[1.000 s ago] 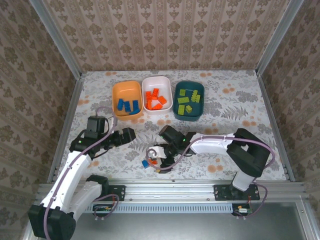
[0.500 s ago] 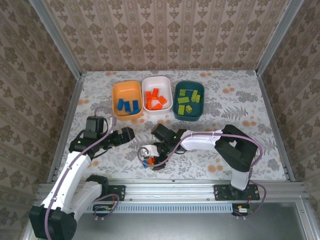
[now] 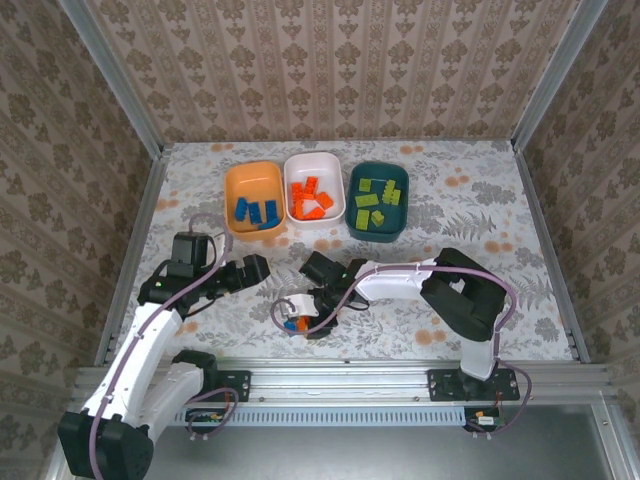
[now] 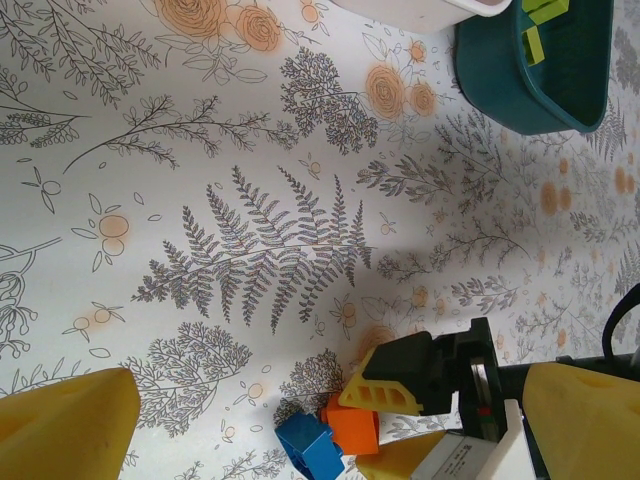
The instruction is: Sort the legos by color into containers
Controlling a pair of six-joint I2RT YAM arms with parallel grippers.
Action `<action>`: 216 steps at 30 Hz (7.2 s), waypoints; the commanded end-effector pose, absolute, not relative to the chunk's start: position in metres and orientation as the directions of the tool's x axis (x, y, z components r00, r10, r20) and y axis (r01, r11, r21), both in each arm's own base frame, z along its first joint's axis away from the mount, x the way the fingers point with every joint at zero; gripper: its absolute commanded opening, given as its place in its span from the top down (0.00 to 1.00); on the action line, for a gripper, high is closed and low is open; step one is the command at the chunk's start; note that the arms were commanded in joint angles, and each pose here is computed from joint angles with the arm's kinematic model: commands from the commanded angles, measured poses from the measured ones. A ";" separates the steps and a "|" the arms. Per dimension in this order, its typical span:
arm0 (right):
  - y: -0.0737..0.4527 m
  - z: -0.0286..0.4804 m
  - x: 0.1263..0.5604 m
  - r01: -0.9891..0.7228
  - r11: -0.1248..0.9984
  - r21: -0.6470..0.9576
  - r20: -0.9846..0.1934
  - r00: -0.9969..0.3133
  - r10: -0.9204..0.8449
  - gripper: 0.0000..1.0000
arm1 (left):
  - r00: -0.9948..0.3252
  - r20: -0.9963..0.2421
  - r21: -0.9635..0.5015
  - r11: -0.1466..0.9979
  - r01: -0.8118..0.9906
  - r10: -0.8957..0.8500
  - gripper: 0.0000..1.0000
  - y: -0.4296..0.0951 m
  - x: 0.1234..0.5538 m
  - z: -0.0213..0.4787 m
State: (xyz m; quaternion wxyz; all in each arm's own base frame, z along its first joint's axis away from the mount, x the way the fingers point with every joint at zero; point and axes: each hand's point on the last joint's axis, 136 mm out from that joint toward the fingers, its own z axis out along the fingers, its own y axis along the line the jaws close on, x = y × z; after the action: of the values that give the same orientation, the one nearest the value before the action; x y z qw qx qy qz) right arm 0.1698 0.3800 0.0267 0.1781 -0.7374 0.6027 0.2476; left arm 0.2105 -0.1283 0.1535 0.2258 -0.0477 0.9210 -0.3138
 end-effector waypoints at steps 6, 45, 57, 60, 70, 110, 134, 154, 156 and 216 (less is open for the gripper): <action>0.378 0.029 0.172 -0.983 -0.184 0.008 -0.584 0.144 -0.799 0.64 | -0.898 -0.384 -0.601 0.797 0.066 -0.215 0.00 -0.128 0.204 0.152; 0.271 0.212 0.451 -0.500 0.816 0.290 -0.773 -0.625 -0.108 0.65 | -0.932 -0.346 -0.585 0.801 0.125 -0.108 0.00 -0.168 0.198 0.121; 0.305 0.148 0.520 -0.430 0.818 0.383 -0.675 -0.735 -0.071 0.66 | -0.940 -0.333 -0.561 0.816 0.136 -0.072 0.00 -0.169 0.201 0.111; 0.311 0.133 0.531 -0.422 0.822 0.384 -0.663 -0.745 -0.073 0.66 | -0.940 -0.336 -0.550 0.823 0.139 -0.066 0.00 -0.168 0.202 0.109; 0.314 0.096 0.546 -0.388 0.841 0.377 -0.621 -0.779 -0.081 0.63 | -0.940 -0.334 -0.545 0.827 0.138 -0.063 0.00 -0.164 0.203 0.105; 0.246 0.168 0.355 -0.500 0.776 0.385 -0.753 -0.656 -0.049 0.35 | -0.952 -0.264 -0.326 0.915 0.238 0.153 0.11 -0.191 0.132 0.069; 0.201 0.106 0.263 -0.411 0.804 0.430 -0.693 -0.721 0.002 0.34 | -0.960 -0.126 -0.239 0.931 0.275 0.251 0.44 -0.220 0.127 0.037; 0.202 0.101 0.263 -0.394 0.809 0.437 -0.683 -0.730 0.013 0.34 | -0.957 -0.101 -0.249 0.924 0.289 0.272 0.53 -0.227 0.126 0.026; 0.202 0.101 0.264 -0.392 0.809 0.439 -0.683 -0.731 0.016 0.34 | -0.957 -0.100 -0.249 0.925 0.289 0.272 0.58 -0.227 0.126 0.026; 0.231 0.048 0.270 -0.387 0.798 0.462 -0.584 -0.810 -0.054 0.33 | -0.933 -0.268 -0.563 0.825 -0.050 -0.239 0.78 -0.130 0.495 0.112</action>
State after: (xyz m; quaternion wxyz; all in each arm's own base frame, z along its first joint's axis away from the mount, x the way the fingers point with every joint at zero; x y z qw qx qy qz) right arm 0.2652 0.2203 0.0409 0.2801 -0.1161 0.9111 0.2792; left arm 0.4823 -0.1342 0.1067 0.1558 -0.0813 0.9446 -0.2773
